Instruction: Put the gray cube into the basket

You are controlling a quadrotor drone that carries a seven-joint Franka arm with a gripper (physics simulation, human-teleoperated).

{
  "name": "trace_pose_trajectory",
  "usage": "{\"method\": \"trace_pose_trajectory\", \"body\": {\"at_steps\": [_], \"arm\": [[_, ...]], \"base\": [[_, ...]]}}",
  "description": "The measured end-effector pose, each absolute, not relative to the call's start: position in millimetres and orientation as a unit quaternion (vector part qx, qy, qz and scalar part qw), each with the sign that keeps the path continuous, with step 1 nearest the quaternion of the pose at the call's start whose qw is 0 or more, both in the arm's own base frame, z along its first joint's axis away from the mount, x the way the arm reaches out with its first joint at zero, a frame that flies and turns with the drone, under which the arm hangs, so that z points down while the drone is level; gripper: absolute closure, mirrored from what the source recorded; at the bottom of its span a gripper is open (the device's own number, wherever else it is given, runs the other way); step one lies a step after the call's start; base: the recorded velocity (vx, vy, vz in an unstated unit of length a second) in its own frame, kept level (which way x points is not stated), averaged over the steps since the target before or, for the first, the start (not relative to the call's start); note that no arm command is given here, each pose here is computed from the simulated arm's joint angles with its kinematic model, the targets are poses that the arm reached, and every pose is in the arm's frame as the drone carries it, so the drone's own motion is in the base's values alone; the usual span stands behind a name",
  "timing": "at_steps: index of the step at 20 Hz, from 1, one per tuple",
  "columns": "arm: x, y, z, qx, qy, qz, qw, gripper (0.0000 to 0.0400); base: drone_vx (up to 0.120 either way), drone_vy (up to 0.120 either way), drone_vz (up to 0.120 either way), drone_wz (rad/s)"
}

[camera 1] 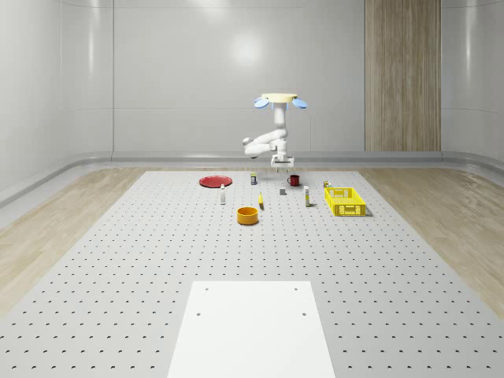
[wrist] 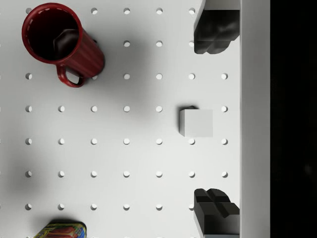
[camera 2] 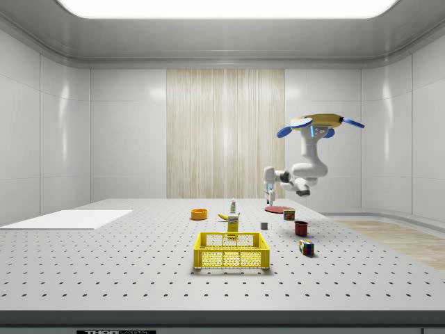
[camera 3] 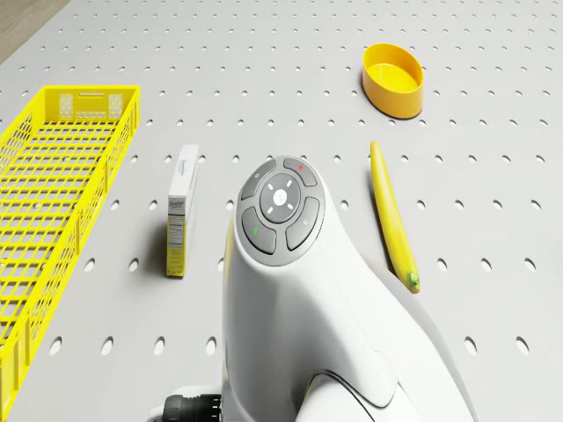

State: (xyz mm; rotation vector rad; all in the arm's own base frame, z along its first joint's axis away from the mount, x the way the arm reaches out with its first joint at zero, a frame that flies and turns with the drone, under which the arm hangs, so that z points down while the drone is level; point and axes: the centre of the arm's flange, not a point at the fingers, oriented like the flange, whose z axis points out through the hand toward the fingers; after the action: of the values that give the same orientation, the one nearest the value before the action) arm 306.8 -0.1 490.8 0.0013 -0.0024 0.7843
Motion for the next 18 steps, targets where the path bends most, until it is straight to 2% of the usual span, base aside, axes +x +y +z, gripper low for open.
{"method": "trace_pose_trajectory", "body": {"at_steps": [8,16,18], "arm": [[306.8,-0.2,490.7,0.000,-0.001,0.382,0.924,0.0000],[306.8,-0.1,490.7,0.000,-0.001,0.382,0.924,0.0000],[306.8,-0.1,490.7,0.000,-0.001,0.382,0.924,0.0000]], "base": [[0.120,0.000,-0.115,0.000],[0.000,0.000,-0.120,0.000],[0.000,-0.100,-0.120,0.000]]}}
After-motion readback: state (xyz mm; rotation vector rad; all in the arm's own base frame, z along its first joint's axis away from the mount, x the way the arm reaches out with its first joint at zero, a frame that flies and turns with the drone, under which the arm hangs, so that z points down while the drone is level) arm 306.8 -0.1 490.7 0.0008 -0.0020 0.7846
